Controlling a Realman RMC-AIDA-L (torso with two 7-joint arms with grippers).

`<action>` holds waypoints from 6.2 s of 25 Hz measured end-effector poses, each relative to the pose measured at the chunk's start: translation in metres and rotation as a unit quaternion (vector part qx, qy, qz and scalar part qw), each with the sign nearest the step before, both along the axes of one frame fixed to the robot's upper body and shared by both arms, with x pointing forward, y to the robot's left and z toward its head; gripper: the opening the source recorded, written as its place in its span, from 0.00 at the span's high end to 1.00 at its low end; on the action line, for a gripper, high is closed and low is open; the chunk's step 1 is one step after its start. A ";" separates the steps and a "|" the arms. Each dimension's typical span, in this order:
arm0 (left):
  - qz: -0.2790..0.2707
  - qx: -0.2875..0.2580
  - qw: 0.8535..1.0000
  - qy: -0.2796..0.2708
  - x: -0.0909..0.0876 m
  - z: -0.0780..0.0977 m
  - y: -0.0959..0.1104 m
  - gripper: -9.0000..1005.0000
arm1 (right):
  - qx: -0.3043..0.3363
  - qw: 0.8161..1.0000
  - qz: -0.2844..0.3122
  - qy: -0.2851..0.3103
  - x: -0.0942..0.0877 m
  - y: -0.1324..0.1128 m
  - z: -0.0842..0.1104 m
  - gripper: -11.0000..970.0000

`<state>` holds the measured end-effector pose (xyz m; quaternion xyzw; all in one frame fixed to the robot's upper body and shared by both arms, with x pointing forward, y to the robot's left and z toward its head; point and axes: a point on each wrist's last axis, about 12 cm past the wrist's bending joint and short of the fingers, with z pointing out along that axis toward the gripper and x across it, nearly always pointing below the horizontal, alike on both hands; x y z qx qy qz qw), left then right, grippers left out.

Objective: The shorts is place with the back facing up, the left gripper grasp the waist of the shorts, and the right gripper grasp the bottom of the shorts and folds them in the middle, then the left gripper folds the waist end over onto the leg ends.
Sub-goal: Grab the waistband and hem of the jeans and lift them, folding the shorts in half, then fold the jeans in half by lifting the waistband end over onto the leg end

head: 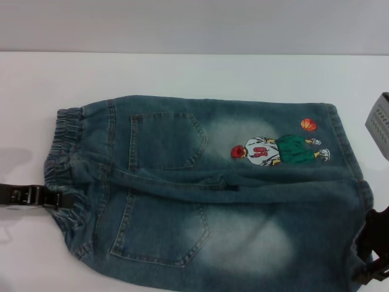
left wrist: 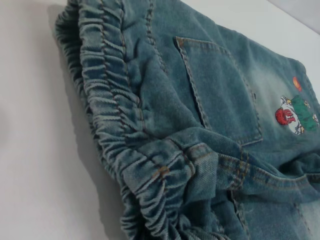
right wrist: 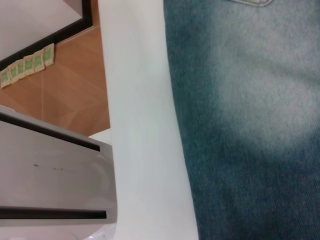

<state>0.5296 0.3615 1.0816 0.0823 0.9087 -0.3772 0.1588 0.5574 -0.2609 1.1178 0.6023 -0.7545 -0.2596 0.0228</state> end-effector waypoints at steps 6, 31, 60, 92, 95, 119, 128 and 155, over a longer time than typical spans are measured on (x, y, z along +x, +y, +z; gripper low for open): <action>0.001 0.000 1.000 0.000 0.000 0.000 0.000 0.94 | 0.000 1.000 0.002 -0.003 0.000 -0.001 0.000 0.70; 0.051 -0.099 0.992 -0.061 0.010 0.015 -0.007 0.94 | 0.273 0.940 -0.104 -0.179 0.004 -0.045 0.020 0.99; 0.223 -0.110 0.955 -0.161 0.039 0.013 0.003 0.93 | 0.259 0.828 -0.366 -0.337 0.032 -0.079 -0.017 0.99; 0.227 -0.055 0.953 -0.192 0.056 0.004 -0.010 0.93 | 0.191 0.820 -0.404 -0.359 0.051 -0.046 -0.049 0.98; 0.225 -0.054 0.953 -0.197 0.055 0.003 -0.011 0.93 | 0.185 0.820 -0.403 -0.362 0.052 -0.045 -0.050 0.97; 0.232 -0.017 0.946 -0.226 0.062 -0.006 -0.019 0.40 | 0.132 0.800 -0.442 -0.383 0.048 -0.051 -0.067 0.42; 0.211 -0.002 0.937 -0.279 0.050 -0.006 -0.008 0.14 | 0.170 0.751 -0.497 -0.399 0.046 -0.066 -0.057 0.41; 0.131 -0.056 0.947 -0.289 0.020 -0.023 -0.036 0.14 | 0.245 0.728 -0.492 -0.411 0.049 -0.056 -0.042 0.41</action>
